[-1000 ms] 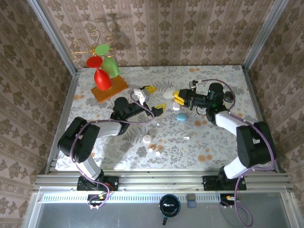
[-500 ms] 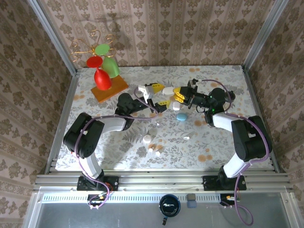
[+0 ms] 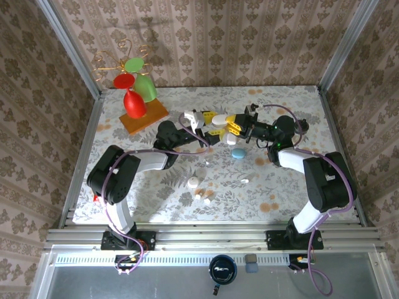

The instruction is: Insert the wireless bluetooth earbuds into the charging case

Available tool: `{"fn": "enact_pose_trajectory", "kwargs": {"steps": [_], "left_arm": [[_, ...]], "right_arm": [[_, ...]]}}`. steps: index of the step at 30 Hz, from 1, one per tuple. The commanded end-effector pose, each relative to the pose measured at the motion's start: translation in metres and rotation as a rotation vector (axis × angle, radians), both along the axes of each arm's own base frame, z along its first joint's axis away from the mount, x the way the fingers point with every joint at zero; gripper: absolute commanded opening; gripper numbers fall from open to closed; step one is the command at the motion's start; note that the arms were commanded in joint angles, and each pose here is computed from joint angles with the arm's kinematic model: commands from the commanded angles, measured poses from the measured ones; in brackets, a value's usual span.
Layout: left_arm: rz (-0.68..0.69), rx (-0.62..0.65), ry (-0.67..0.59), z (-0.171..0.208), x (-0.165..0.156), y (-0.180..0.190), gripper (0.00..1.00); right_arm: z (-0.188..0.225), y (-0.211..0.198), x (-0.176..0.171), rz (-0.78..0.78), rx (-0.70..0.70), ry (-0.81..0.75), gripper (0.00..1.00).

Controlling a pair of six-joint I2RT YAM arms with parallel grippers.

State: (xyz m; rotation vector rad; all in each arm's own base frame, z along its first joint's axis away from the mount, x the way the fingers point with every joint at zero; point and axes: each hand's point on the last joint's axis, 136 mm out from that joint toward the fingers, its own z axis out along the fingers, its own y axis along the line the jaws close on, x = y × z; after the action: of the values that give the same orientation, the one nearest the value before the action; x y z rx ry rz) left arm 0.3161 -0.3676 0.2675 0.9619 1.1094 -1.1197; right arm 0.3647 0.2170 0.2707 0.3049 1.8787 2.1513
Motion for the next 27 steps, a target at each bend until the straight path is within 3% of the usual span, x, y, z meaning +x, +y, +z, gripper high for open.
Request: {"fn": "enact_pose_trajectory", "kwargs": {"steps": [1, 18, 22, 27], "left_arm": [[-0.026, -0.030, -0.031, 0.0139, -0.0008, -0.0025, 0.60], [-0.024, -0.033, -0.014, 0.0135, 0.0029, -0.0016, 0.43], [-0.022, -0.031, -0.004, 0.0112, 0.0042, -0.0013, 0.54], [-0.018, -0.031, 0.010, 0.0082, 0.0065, -0.0019, 0.53]], "right_arm": [[0.0214, 0.0031, -0.0049, 0.023, 0.013, -0.090, 0.19], [0.0183, 0.0055, -0.0004, 0.024, 0.018, -0.074, 0.19], [0.0213, 0.0060, -0.0019, 0.026, 0.018, -0.086, 0.19], [0.0185, 0.0059, -0.0016, 0.025, 0.016, -0.079, 0.19]]}}
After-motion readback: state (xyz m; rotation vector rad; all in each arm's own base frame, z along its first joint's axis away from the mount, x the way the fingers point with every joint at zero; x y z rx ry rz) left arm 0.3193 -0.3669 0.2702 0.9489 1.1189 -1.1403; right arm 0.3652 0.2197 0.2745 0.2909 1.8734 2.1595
